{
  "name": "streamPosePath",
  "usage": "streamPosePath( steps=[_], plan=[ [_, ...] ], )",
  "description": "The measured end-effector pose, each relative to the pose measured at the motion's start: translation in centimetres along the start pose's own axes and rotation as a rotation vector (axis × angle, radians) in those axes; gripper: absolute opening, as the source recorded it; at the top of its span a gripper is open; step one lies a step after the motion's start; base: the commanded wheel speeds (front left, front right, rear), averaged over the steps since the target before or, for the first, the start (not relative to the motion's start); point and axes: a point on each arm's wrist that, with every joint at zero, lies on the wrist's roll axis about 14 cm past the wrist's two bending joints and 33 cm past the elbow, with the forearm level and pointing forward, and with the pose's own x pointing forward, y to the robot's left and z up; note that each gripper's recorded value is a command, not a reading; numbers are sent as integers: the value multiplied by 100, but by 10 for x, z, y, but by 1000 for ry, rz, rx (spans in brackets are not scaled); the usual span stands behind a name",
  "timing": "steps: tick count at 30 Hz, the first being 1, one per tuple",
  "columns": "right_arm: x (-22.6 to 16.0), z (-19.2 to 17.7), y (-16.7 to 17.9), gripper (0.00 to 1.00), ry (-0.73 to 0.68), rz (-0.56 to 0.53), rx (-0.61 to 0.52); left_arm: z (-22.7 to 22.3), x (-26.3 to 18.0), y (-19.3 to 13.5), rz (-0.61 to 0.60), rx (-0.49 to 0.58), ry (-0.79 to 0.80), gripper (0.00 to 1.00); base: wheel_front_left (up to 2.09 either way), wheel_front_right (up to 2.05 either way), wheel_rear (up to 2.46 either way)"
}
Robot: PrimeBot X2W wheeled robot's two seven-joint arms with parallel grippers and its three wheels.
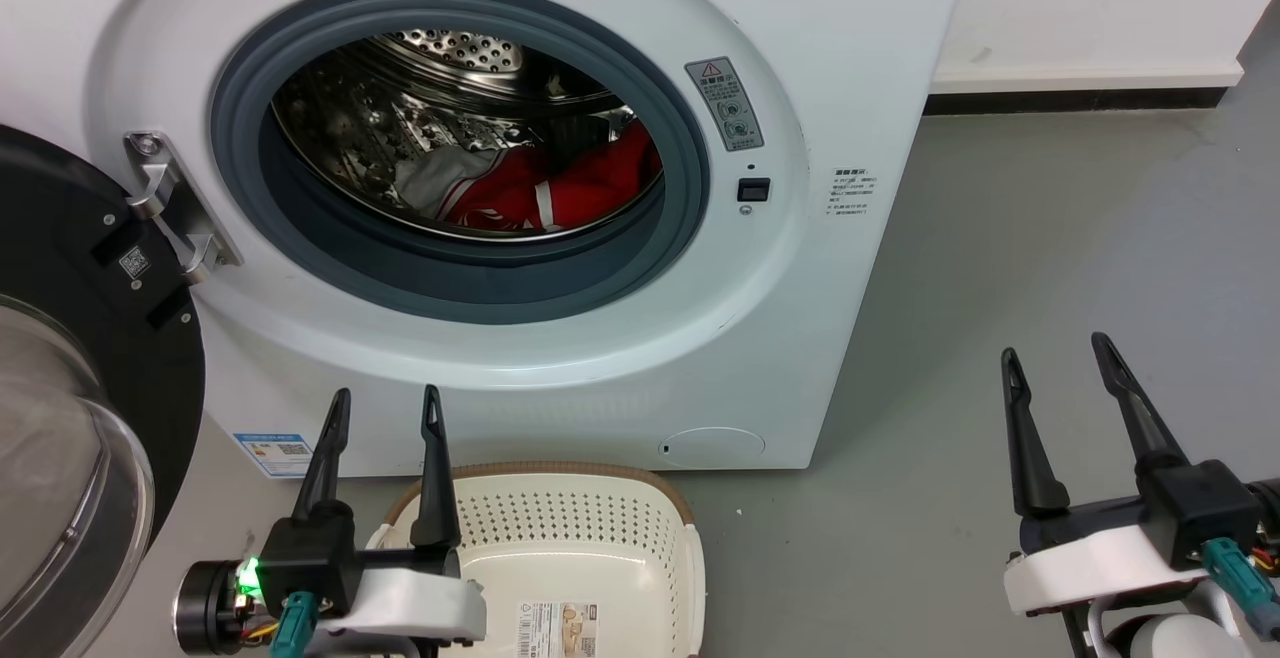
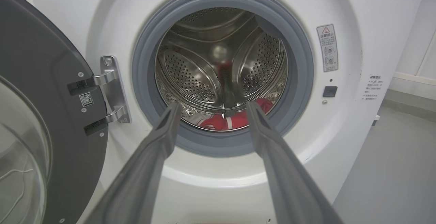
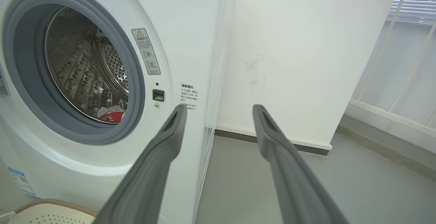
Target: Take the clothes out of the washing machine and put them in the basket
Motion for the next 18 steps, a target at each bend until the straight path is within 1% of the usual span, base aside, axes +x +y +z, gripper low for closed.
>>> streamPosePath(
  steps=[6,18],
  plan=[
    [-3,-8,-4,100,18,-22,58,1,-2,0,-9,25,-7,100,0,0,0],
    [-3,-15,-6,100,36,-32,82,0,-1,-3,-28,30,-6,100,0,0,0]
  ],
)
